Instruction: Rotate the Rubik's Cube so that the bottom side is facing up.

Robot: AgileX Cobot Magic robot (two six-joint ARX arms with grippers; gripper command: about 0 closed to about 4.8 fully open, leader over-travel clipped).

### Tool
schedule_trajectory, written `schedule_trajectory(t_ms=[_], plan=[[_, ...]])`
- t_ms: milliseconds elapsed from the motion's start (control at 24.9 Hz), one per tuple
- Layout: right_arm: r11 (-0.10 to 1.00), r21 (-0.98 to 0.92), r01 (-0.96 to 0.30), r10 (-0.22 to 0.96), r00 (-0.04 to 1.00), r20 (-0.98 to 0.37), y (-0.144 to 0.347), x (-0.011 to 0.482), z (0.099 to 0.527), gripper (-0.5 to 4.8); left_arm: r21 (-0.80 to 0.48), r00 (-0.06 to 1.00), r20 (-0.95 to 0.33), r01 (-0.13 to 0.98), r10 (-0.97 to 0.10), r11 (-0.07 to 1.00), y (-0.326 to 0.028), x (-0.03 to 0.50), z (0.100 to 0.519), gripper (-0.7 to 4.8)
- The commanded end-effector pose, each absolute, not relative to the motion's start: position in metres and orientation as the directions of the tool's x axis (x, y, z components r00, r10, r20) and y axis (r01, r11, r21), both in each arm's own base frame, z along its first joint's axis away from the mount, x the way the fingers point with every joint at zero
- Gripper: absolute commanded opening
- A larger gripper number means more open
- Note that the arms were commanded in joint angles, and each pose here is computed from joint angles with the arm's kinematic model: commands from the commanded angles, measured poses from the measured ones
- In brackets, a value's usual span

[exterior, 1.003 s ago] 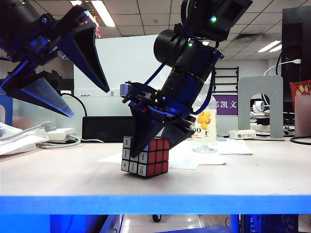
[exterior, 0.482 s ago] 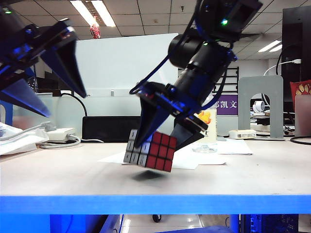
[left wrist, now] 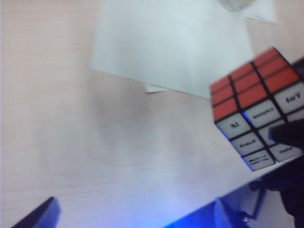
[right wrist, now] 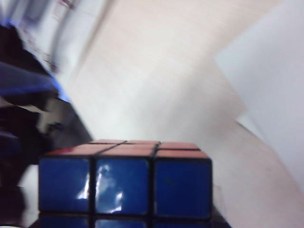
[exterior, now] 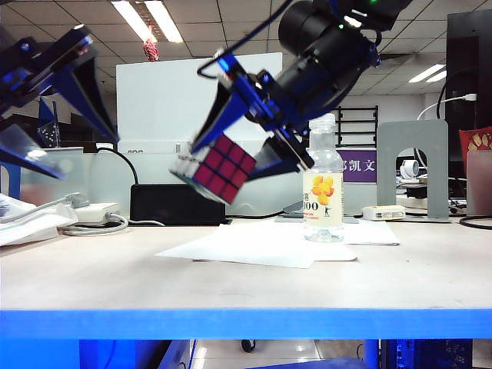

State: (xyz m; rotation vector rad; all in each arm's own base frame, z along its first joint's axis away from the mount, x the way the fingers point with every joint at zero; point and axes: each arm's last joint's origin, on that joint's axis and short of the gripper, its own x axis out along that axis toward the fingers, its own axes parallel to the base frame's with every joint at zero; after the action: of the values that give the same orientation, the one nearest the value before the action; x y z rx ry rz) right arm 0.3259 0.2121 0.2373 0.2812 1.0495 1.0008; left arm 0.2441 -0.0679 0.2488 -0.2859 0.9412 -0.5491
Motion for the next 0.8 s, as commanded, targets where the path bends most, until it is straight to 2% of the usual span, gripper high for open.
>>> schedule_trajectory(t_ms=[40, 161, 321, 562, 803], plan=[[0.448, 0.712, -0.54, 0.875, 0.102, -0.474, 0.212, 0.327, 0.256, 2.7, -0.47, 0.479, -0.658, 0.342, -0.581, 0.814, -0.069, 0.245, 0.253, 4.27], [0.355, 0.777, -0.519, 0.923, 0.062, -0.38, 0.21, 0.33, 0.266, 2.7, -0.473, 0.48, -0.656, 0.341, -0.583, 0.812, -0.069, 0.244, 0.254, 4.27], [0.288, 0.813, -0.505, 0.953, 0.069, -0.295, 0.2, 0.335, 0.282, 2.71, -0.466, 0.504, -0.636, 0.353, -0.585, 0.811, -0.067, 0.24, 0.261, 4.27], [0.185, 0.859, -0.478, 0.982, 0.057, -0.179, 0.176, 0.342, 0.306, 2.73, -0.39, 0.618, -0.498, 0.467, -0.608, 0.794, -0.064, 0.224, 0.294, 4.28], [0.126, 0.901, -0.414, 0.991, 0.098, -0.093, 0.158, 0.35, 0.324, 2.73, -0.341, 0.688, -0.42, 0.484, -0.591, 0.806, -0.059, 0.205, 0.315, 4.28]])
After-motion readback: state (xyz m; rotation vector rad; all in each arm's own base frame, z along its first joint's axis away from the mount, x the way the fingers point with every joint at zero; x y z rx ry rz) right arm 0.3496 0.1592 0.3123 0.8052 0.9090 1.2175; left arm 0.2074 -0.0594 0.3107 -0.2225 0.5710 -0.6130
